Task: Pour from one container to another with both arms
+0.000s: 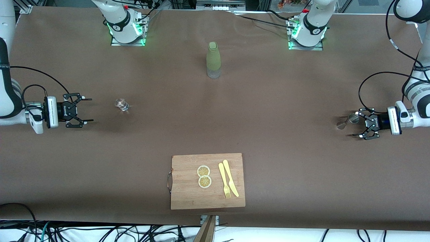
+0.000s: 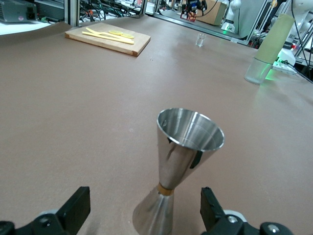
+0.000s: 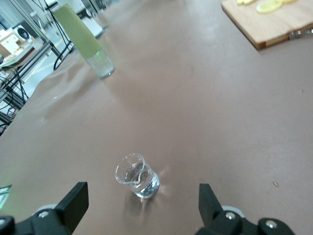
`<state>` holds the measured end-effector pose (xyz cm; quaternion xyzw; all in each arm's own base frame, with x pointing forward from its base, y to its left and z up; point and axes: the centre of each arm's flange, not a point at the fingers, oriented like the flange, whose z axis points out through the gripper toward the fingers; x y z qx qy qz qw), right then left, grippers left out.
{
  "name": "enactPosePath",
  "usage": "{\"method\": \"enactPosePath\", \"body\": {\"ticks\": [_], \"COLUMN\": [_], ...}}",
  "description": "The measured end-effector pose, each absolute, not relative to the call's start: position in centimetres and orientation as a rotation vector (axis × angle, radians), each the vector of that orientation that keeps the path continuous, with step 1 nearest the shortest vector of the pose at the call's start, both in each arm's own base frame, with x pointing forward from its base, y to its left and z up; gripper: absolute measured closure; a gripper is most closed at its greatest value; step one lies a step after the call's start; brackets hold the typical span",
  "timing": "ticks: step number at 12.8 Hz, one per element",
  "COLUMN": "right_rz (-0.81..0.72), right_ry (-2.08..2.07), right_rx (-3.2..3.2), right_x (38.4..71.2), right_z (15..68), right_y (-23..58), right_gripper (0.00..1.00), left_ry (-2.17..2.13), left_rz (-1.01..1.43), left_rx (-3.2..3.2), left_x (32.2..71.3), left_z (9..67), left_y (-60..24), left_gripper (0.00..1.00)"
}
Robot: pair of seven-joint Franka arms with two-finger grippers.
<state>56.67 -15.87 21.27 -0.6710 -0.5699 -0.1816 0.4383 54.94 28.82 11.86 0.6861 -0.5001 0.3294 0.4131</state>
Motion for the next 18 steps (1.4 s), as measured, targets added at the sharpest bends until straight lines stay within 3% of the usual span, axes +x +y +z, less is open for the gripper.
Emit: {"method": "enactPosePath", "body": {"ticks": [7, 11, 14, 18], "right_rz": [-0.846, -0.955, -0.950, -0.938], "right_ry": [-1.390, -1.431, -1.421, -1.425], "right_rx": [-1.591, -1.525, -1.512, -1.511], "right_x": [47.6, 46.3, 46.2, 46.8], "right_z": [14.1, 12.1, 10.3, 9.4], "right_y": [-16.8, -15.3, -13.9, -11.9], "right_gripper": [0.00, 0.00, 0.00, 0.00], "left_ry": [-1.246, -1.257, -1.264, -1.229], "left_rz": [0.898, 0.917, 0.927, 0.950], "left_rx": [1.670, 1.648, 1.627, 1.620], "left_x": [55.3, 55.1, 54.6, 54.2], "left_z": [11.8, 10.8, 10.0, 9.5], "left_y": [27.3, 27.0, 26.6, 26.1], "left_gripper": [0.01, 0.04, 0.07, 0.22]}}
